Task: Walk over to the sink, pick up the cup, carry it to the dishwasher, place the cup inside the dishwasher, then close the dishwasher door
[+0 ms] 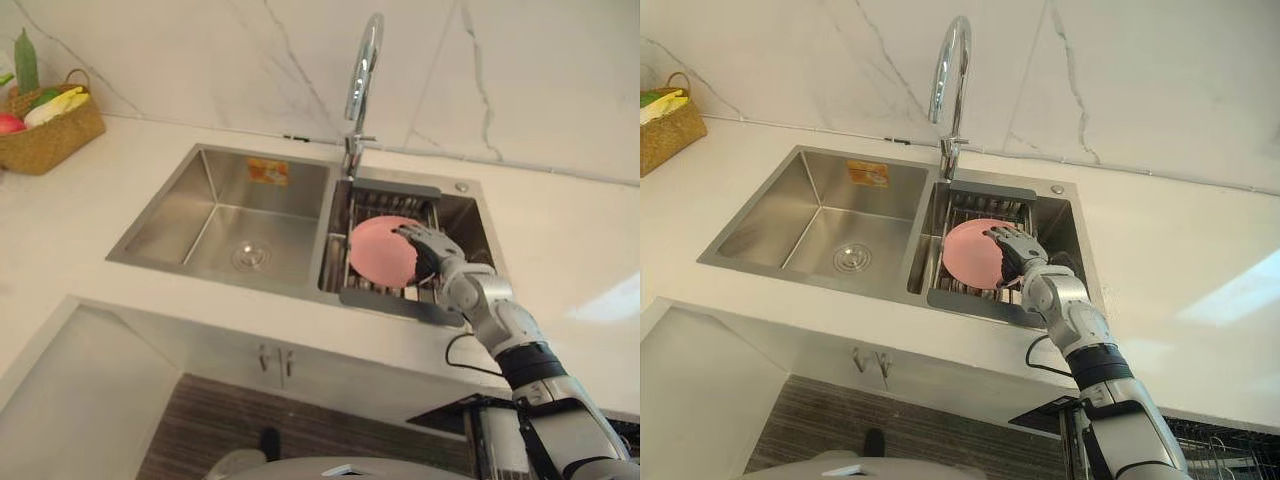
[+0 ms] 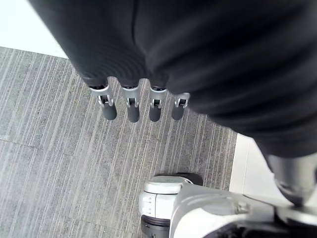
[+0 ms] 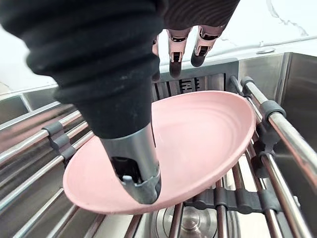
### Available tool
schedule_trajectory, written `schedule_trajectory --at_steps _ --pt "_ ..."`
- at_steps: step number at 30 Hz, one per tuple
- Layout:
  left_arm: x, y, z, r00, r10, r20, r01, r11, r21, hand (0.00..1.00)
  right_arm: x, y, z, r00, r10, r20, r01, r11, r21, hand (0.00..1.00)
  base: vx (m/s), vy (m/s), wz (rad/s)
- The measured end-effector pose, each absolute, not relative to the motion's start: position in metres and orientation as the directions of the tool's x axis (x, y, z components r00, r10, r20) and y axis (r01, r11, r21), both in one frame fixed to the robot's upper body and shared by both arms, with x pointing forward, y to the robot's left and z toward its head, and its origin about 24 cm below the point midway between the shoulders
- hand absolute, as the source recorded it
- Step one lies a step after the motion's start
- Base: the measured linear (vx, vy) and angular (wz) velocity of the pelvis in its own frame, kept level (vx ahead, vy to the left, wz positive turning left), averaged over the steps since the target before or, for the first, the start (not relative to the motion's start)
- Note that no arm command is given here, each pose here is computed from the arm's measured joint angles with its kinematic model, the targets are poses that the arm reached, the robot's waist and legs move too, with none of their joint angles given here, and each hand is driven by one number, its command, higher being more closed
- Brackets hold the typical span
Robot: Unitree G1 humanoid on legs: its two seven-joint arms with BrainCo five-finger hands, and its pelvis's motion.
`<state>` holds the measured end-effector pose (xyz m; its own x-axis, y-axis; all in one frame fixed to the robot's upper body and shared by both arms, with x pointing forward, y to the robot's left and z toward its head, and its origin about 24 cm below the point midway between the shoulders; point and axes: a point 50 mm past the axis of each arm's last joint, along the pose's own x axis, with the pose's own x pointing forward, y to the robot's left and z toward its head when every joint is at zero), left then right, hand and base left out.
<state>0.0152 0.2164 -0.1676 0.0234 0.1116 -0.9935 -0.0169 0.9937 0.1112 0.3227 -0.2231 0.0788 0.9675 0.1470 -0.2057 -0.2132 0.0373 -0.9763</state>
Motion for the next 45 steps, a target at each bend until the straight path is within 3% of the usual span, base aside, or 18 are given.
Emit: schedule_trajectory --at_steps 5,21,27,37,45 --pt "0.015 0.216 -0.168 0.020 0.112 -0.994 -0.015 0.994 0.111 0.00 0.322 -0.232 0.066 0.966 0.077 -0.247 -0.246 -0.023 -0.969 0.00 -0.01 -0.001 0.01" --pt "0.013 0.219 -0.167 0.004 0.106 -0.994 0.008 0.994 0.106 0.00 0.320 -0.251 0.041 0.952 -0.059 -0.300 -0.303 -0.055 -0.951 0.00 -0.01 -0.011 0.08" --pt "0.012 0.222 -0.167 0.003 0.107 -0.994 0.029 0.994 0.107 0.00 0.324 -0.269 0.035 0.974 -0.154 -0.167 -0.180 -0.074 -0.981 0.00 -0.02 -0.023 0.17" --pt "0.006 0.224 -0.168 -0.011 0.106 -0.994 0.031 0.994 0.106 0.00 0.321 -0.276 0.032 0.977 -0.191 -0.098 -0.116 -0.084 -0.990 0.00 0.02 -0.015 0.05" --pt "0.007 0.224 -0.168 0.009 0.109 -0.994 0.038 0.993 0.109 0.00 0.316 -0.272 0.022 0.977 -0.207 -0.046 -0.054 -0.036 -0.998 0.00 0.02 -0.047 0.04"
